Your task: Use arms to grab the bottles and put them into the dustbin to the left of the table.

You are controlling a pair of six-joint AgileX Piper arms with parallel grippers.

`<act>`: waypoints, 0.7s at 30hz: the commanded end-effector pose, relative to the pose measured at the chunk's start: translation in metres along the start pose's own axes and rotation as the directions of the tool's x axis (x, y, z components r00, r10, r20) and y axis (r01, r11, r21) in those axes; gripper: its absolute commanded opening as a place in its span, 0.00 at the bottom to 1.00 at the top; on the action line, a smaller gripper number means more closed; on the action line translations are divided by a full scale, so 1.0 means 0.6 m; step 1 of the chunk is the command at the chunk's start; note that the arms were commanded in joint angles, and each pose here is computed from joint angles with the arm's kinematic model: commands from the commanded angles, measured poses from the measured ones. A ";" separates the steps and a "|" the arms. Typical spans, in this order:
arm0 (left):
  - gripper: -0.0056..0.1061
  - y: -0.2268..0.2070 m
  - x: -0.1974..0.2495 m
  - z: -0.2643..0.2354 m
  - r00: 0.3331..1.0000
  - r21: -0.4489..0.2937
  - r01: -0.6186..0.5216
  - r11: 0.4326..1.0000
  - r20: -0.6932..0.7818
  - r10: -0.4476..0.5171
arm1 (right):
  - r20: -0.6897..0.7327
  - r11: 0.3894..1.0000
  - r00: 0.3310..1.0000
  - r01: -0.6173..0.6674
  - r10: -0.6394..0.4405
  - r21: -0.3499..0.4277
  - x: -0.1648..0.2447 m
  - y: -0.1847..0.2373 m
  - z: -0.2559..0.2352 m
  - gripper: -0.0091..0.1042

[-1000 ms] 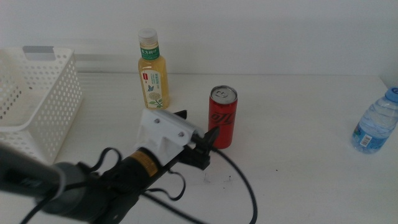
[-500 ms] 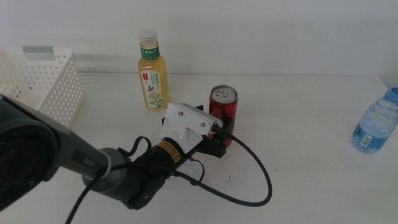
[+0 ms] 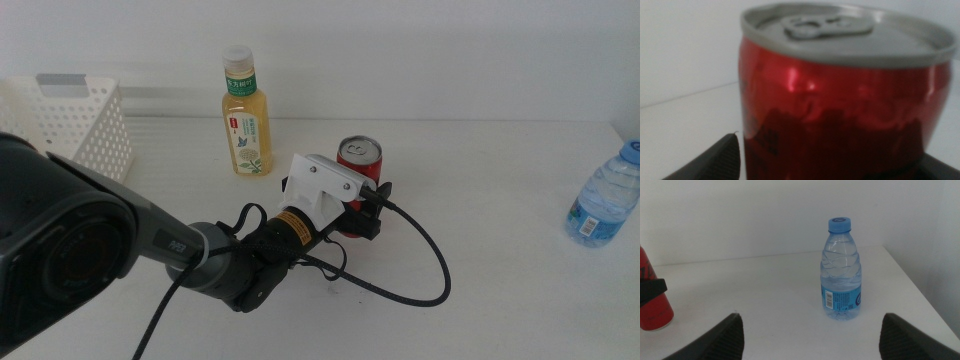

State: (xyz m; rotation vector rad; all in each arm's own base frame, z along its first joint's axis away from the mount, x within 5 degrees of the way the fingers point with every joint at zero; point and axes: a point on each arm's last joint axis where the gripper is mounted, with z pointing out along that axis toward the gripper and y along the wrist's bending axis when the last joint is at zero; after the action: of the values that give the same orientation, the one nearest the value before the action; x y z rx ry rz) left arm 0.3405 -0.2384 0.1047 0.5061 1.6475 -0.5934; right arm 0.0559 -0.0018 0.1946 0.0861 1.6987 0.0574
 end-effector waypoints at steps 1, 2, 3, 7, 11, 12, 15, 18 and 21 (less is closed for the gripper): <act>0.86 -0.001 0.001 0.006 1.000 0.006 0.006 1.000 0.004 -0.006 | 0.010 1.000 1.000 0.017 -0.017 0.010 0.000 -0.001 0.000 0.89; 0.86 0.000 0.004 0.008 1.000 0.006 0.006 1.000 0.002 -0.006 | 0.010 1.000 1.000 0.017 -0.017 0.010 0.000 -0.001 0.000 0.89; 0.86 0.000 0.007 0.009 1.000 0.006 0.017 1.000 -0.001 -0.017 | 0.010 1.000 1.000 0.017 -0.017 0.010 0.000 -0.001 0.000 0.89; 0.86 0.001 0.017 0.014 0.999 0.007 0.035 0.999 -0.002 -0.035 | 0.010 1.000 1.000 0.017 -0.017 0.010 0.000 -0.001 0.000 0.89; 0.86 0.002 0.020 0.017 0.999 0.008 0.033 0.999 -0.002 -0.033 | 0.010 1.000 1.000 0.017 -0.017 0.010 0.000 -0.001 0.000 0.89; 0.86 0.002 0.020 0.018 0.999 0.009 0.033 0.999 0.000 -0.033 | 0.010 1.000 1.000 0.017 -0.017 0.010 0.000 -0.001 0.000 0.89; 0.86 0.002 0.019 0.018 0.999 0.007 0.034 0.999 0.001 -0.034 | 0.010 1.000 1.000 0.017 -0.017 0.010 0.000 -0.001 0.000 0.89; 0.73 0.002 0.019 0.018 0.999 0.007 0.034 0.999 0.001 -0.034 | 0.010 1.000 1.000 0.017 -0.017 0.010 0.000 -0.001 0.000 0.89; 0.59 0.001 0.020 0.018 1.000 0.011 0.031 0.999 -0.005 -0.031 | 0.010 1.000 1.000 0.017 -0.017 0.010 0.000 -0.001 0.000 0.89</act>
State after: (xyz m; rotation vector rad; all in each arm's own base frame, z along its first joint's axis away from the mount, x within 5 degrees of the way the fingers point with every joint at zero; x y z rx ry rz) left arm 0.3460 -0.2435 0.0891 0.5064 1.6711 -0.6131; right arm 0.0559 -0.0018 0.1946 0.0861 1.6987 0.0574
